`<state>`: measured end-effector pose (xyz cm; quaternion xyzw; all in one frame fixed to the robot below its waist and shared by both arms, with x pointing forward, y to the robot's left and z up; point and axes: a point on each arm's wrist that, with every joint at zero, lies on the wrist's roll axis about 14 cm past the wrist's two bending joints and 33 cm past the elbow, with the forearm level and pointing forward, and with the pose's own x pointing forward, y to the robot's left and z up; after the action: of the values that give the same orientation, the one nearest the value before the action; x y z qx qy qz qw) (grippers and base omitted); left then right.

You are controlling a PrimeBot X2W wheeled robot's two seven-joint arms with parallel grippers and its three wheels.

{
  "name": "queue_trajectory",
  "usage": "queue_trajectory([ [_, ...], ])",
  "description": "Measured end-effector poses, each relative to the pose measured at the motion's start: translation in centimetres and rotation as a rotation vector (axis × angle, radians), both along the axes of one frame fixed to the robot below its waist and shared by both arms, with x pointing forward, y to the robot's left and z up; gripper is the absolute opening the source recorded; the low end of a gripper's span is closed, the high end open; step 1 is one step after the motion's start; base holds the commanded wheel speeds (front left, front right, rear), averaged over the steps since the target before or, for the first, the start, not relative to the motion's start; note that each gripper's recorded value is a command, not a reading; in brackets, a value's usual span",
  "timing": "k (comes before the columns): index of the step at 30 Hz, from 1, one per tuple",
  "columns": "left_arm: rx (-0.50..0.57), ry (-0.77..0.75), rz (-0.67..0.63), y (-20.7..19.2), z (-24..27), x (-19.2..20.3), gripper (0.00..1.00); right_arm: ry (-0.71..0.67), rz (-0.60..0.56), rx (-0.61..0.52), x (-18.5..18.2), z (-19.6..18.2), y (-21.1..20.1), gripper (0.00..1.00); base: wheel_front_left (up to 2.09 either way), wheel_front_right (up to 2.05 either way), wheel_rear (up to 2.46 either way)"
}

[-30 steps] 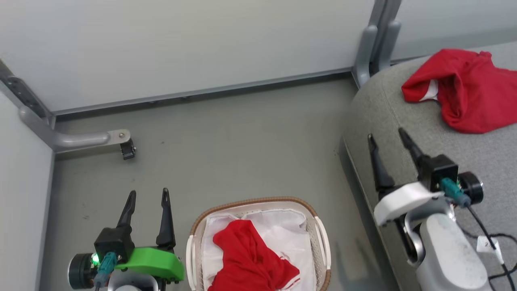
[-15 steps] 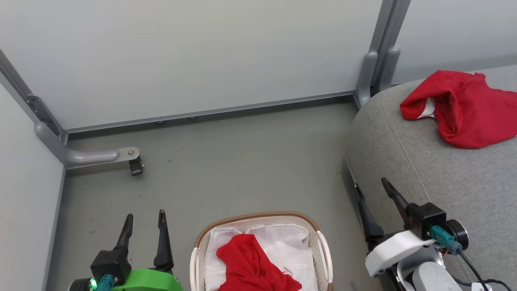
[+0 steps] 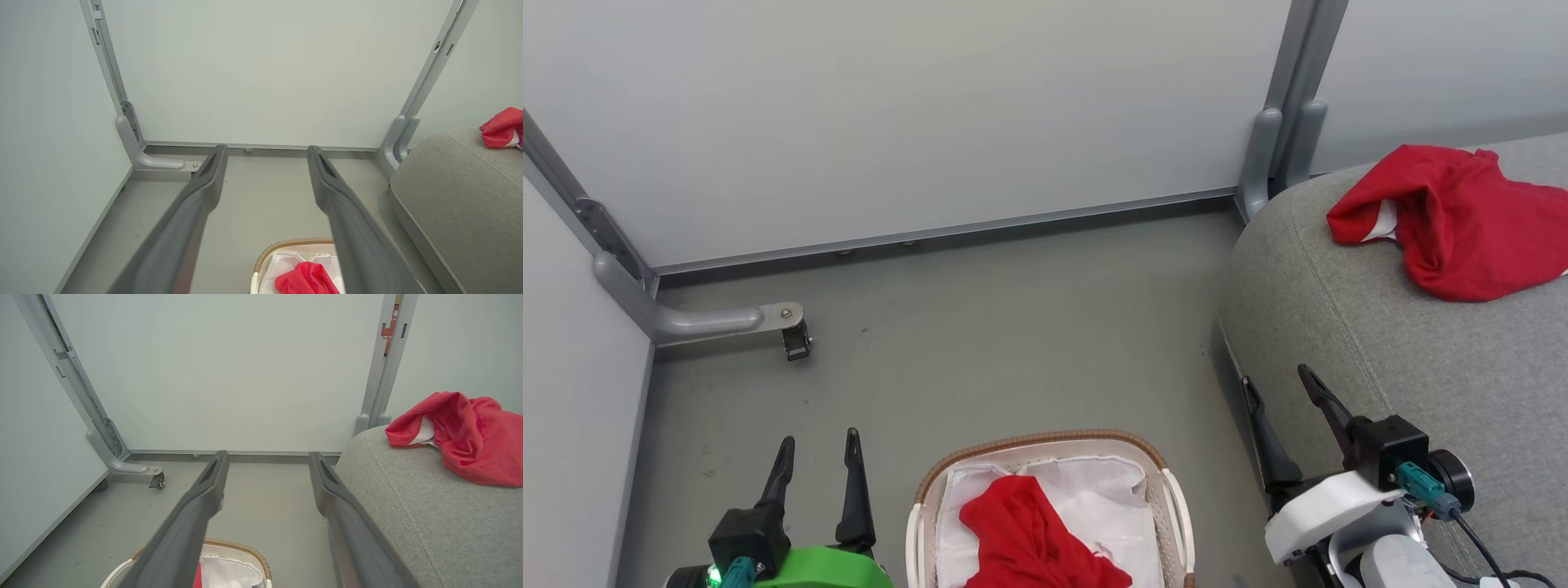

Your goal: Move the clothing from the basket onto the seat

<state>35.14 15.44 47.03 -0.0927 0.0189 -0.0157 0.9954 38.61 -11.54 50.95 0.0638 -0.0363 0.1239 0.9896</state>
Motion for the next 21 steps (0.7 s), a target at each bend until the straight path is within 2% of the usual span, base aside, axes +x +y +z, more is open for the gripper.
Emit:
queue_trajectory([
  [21,0.006,0.02,-0.027,-0.82,-0.64,0.26,1.0,0.008,-0.017,-0.011,0.26,-0.35,-0.6,1.0,0.0,0.0,0.0],
])
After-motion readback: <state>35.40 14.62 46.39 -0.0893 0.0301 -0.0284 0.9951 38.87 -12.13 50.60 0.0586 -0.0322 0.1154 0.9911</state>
